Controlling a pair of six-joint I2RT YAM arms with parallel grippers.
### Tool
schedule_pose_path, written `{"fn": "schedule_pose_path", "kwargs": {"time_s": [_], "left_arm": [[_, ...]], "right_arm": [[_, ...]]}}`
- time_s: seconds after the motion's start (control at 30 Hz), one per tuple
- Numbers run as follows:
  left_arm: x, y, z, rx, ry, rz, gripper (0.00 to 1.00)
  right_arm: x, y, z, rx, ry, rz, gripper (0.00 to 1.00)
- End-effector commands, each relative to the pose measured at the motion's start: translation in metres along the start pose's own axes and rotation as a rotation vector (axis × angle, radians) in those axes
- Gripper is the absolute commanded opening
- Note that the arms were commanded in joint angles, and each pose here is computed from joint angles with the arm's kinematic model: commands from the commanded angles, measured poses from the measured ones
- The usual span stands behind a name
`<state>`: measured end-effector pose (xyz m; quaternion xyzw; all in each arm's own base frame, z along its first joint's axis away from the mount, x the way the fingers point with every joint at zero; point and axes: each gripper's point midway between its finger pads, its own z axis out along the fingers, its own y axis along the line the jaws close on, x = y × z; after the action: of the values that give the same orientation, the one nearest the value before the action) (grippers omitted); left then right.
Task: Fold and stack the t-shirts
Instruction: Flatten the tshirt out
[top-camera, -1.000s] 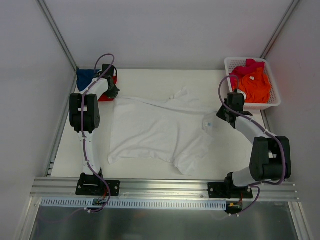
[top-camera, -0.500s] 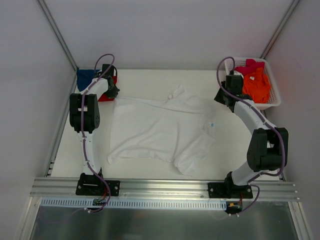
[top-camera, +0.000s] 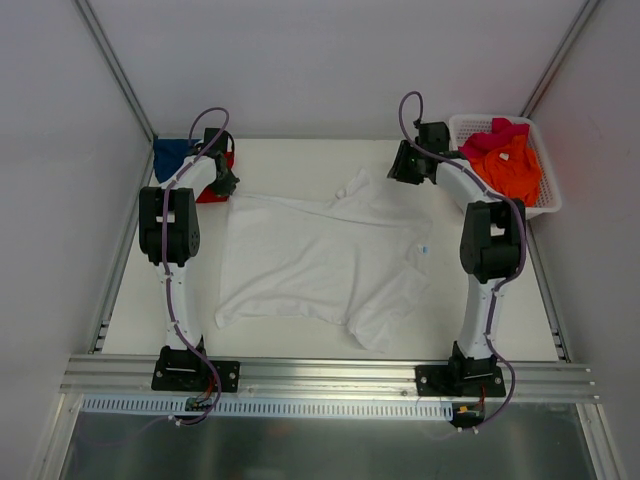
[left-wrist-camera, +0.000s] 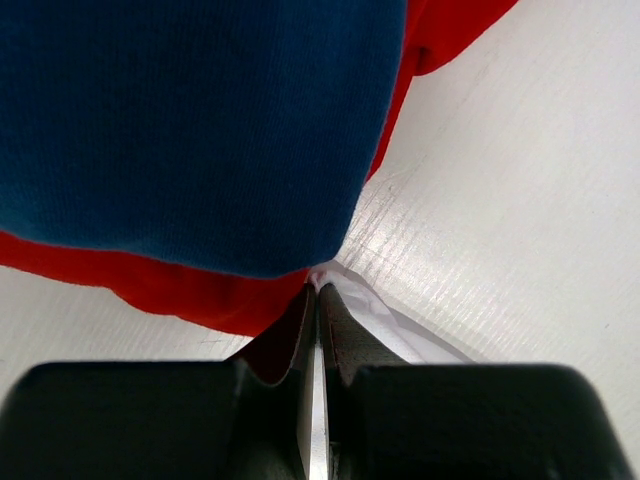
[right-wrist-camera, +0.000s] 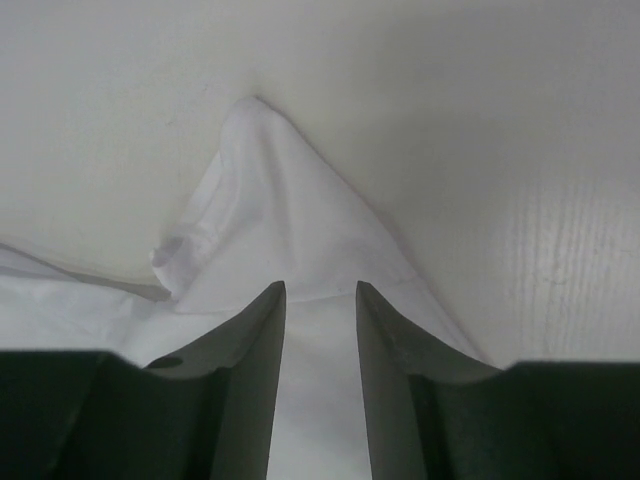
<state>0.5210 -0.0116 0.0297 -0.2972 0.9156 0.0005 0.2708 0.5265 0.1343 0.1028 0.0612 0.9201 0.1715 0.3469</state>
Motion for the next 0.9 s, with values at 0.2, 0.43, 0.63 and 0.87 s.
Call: {"fn": "schedule_pose_path", "kwargs": {"time_s": [0.2, 0.43, 0.63, 0.87], "left_arm": [[-0.006, -0.003, -0.001, 0.019, 0.003, 0.003, 0.00], [-0.007, -0.003, -0.002, 0.020, 0.002, 0.004, 0.00], [-0.006, -0.003, -0.001, 0.019, 0.003, 0.003, 0.00], [-0.006, -0.003, -0.001, 0.018, 0.003, 0.003, 0.00]], "right_arm": [[-0.028, 0.041, 0.027, -0.184, 0.031, -0.050, 0.44], [-0.034, 0.041, 0.049, -0.145, 0.037, -0.151, 0.46], [-0.021, 0.037, 0.062, -0.038, 0.046, -0.300, 0.47], [-0.004, 0.042, 0.072, 0.041, 0.058, -0.443, 0.47]]}}
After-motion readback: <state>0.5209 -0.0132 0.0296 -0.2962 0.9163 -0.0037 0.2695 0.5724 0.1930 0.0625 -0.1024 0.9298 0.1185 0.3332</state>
